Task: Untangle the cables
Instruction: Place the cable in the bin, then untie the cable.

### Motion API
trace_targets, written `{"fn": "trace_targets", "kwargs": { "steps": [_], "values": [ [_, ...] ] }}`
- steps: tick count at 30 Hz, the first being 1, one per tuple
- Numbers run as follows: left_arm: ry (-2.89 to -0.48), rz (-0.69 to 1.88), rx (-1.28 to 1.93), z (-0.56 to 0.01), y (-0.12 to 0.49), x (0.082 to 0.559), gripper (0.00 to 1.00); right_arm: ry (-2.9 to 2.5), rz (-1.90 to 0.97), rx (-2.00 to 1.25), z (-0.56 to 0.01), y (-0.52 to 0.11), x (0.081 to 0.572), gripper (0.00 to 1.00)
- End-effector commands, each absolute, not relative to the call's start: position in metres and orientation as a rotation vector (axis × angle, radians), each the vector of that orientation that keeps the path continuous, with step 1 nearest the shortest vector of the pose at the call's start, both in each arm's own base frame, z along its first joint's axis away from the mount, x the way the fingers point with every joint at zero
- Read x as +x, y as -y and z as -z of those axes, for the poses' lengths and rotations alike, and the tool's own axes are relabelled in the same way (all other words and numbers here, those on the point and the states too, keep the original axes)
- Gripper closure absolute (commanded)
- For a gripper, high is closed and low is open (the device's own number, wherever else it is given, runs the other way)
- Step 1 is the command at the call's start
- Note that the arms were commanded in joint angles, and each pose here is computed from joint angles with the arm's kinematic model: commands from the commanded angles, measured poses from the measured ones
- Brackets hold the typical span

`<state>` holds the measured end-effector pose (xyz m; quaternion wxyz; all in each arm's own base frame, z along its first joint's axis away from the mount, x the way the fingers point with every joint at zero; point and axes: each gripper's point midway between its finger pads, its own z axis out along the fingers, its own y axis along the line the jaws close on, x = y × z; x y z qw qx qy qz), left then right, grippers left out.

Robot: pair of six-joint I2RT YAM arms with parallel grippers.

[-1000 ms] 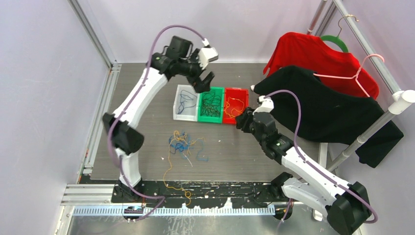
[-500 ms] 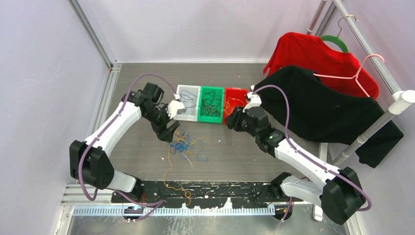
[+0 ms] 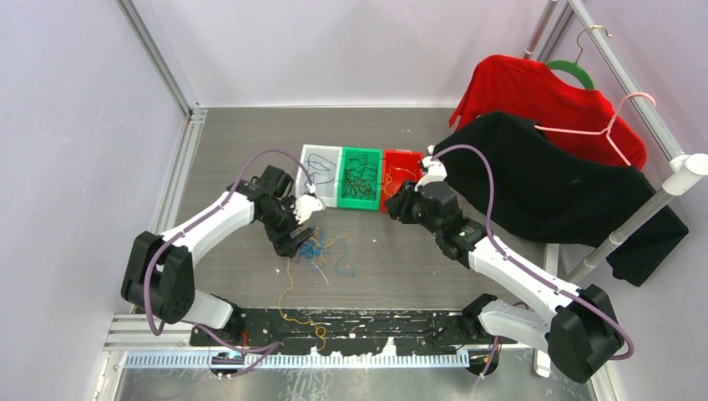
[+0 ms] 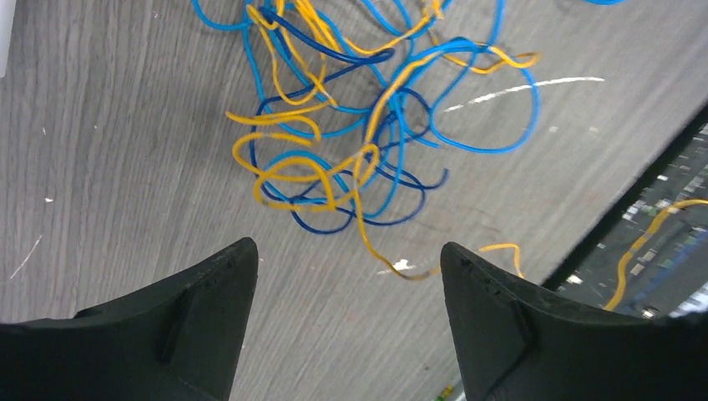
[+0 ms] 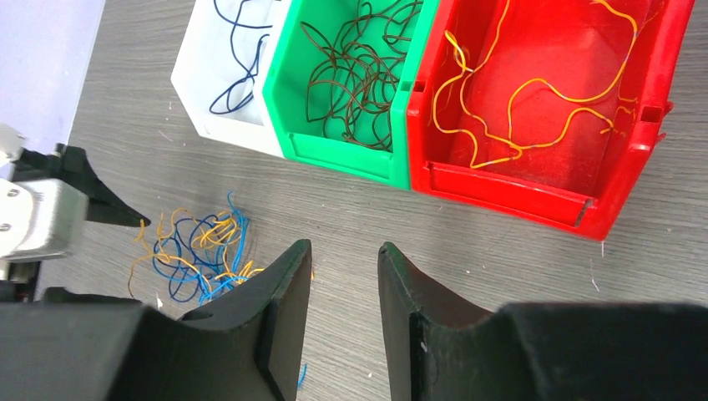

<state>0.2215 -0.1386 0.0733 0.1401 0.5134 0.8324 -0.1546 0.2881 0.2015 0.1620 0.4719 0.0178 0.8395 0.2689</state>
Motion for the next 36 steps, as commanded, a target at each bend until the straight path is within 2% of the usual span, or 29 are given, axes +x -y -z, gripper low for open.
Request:
{"fn": "trace_targets", "kwargs": {
  "steps": [1, 4, 12, 18, 22, 25, 31, 36],
  "values": [
    [-2.349, 0.155, 1.432, -0.059, 0.125, 0.264, 0.2, -1.957, -0.683, 0.078, -0.195, -0.202, 0.299, 0.6],
    [-2.315, -0.01, 1.46, -0.064, 0.105, 0.282, 0.21, -1.947, -0.679, 0.085, -0.198, -0.2, 0.298, 0.6],
    [-2.146, -0.148, 1.402, -0.117, 0.095, 0.334, 0.21, -1.931, -0.686, 0.11, -0.202, -0.199, 0.3, 0.6],
    [-2.213, 0.058, 1.437, -0.117, 0.108, 0.3, 0.14, -1.926, -0.681, 0.129, -0.199, -0.194, 0.296, 0.61],
    [-2.274, 0.206, 1.498, -0.109, 0.111, 0.266, 0.13, -1.925, -0.684, 0.131, -0.201, -0.194, 0.297, 0.61],
    [-2.295, 0.205, 1.521, -0.094, 0.106, 0.257, 0.13, -1.928, -0.685, 0.135, -0.2, -0.195, 0.298, 0.62],
    [-2.261, 0.107, 1.51, -0.074, 0.103, 0.278, 0.14, -1.93, -0.698, 0.148, -0.2, -0.195, 0.296, 0.64],
    [-2.318, 0.051, 1.434, -0.056, 0.097, 0.31, 0.19, -1.922, -0.707, 0.158, -0.204, -0.194, 0.293, 0.65]
  ]
}}
